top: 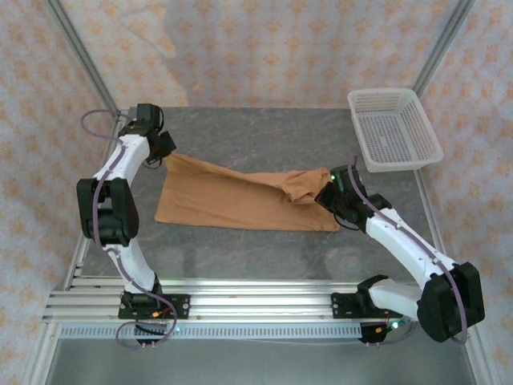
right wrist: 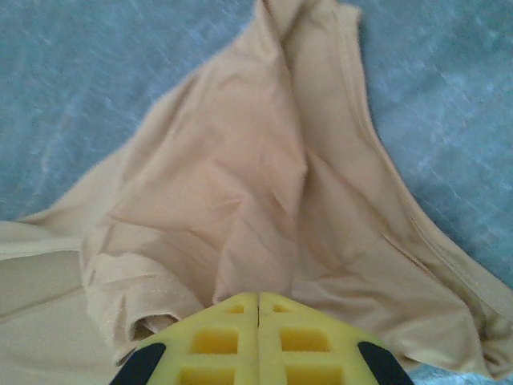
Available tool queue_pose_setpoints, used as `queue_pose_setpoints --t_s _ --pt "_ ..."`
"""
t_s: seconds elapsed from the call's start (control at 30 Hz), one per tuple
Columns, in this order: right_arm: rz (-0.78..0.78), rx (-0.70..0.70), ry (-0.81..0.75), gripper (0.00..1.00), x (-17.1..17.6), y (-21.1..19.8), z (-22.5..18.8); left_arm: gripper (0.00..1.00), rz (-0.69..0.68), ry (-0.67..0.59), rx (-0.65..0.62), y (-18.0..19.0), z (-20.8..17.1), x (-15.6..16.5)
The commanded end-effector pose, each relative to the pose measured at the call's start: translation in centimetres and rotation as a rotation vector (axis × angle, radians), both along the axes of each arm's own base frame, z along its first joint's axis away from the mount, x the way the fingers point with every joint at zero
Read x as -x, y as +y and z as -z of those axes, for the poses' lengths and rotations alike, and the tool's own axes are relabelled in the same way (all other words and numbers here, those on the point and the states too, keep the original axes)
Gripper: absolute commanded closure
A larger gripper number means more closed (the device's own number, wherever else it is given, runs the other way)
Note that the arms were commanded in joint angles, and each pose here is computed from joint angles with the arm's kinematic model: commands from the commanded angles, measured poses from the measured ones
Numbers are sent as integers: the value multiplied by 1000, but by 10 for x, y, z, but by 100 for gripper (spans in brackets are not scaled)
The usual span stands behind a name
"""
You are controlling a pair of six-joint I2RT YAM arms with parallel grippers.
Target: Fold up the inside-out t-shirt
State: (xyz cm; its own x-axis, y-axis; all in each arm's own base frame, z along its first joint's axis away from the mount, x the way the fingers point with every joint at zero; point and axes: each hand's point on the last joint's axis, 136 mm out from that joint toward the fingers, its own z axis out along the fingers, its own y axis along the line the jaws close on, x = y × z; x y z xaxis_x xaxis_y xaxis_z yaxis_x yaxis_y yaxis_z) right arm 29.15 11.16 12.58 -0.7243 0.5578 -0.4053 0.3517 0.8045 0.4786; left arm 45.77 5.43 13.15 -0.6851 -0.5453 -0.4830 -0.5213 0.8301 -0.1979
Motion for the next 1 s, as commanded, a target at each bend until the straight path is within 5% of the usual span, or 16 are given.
queue_pose_setpoints --t_s 0.0,0.3,0.37,0.4,0.43,0.53,0.73,0.97 --pt "12 -9 29 100 10 -2 13 100 -45 -41 -74 14 -2 18" --pt "4 -46 87 100 24 2 40 100 -74 53 -70 13 48 63" --pt "3 -68 102 83 28 4 45 100 -80 91 -67 13 59 71" --pt "4 -72 110 73 30 4 48 94 -80 103 -63 12 62 74" --pt "9 -71 119 65 33 3 50 76 -85 116 -64 13 64 77" --pt "20 -45 112 60 36 -4 45 48 -115 149 -94 18 60 86" --pt "1 -83 32 71 5 12 14 42 -67 54 -184 -15 4 74" --pt "-15 -90 73 81 -77 49 33 48 70 -15 102 -108 29 22"
